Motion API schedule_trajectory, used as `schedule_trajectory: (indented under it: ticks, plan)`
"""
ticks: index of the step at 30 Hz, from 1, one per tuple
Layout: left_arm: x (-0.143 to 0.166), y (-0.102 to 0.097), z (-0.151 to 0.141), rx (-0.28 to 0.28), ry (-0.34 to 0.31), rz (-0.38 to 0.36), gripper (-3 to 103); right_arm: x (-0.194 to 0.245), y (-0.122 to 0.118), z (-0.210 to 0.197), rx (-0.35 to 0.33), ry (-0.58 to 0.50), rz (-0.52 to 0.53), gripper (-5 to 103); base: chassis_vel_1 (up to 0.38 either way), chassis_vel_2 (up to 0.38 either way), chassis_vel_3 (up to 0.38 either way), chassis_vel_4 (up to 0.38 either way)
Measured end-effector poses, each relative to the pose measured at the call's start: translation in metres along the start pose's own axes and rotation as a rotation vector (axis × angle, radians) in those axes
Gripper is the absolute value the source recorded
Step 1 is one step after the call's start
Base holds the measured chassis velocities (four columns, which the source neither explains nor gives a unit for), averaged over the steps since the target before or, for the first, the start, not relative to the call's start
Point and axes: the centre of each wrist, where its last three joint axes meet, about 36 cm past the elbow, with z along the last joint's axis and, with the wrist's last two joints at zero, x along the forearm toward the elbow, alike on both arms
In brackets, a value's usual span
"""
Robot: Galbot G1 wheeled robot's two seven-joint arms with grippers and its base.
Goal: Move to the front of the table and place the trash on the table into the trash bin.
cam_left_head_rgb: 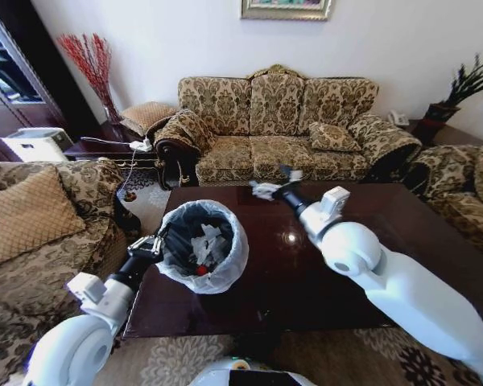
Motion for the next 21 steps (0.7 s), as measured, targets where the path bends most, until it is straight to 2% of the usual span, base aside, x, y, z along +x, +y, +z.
schedule_trajectory:
  ticks: [2,3,5,6,9,14,21]
  plan:
    - [0.0,0.0,0.0,0.001,0.0,-0.001,3,0.004,-0.008,0.008,0.0,0.02,0.026,100,0.0,0.0,0.0,0.0]
    - [0.0,-0.001,0.001,0.005,-0.001,0.0,3,0.016,-0.032,0.027,-0.004,0.062,0.113,100,0.0,0.0,0.0,0.0]
    - [0.0,-0.001,0.001,0.007,-0.002,0.004,3,0.032,-0.055,0.049,-0.018,0.111,0.181,100,0.0,0.0,0.0,0.0]
    - [0.0,-0.001,0.001,0.007,-0.002,0.004,3,0.032,-0.055,0.049,-0.018,0.111,0.181,100,0.0,0.0,0.0,0.0]
    - [0.0,-0.001,0.0,0.001,-0.001,0.008,3,0.059,-0.075,0.084,-0.025,0.177,0.219,100,0.024,-0.017,-0.019,0.016]
    - [0.0,-0.001,0.0,-0.001,-0.001,0.005,3,0.067,-0.081,0.098,-0.03,0.195,0.24,100,0.098,-0.094,-0.111,0.111]
    - [0.001,-0.001,0.002,0.005,0.005,-0.003,3,0.067,-0.082,0.108,-0.029,0.197,0.254,100,0.211,-0.191,-0.223,0.22]
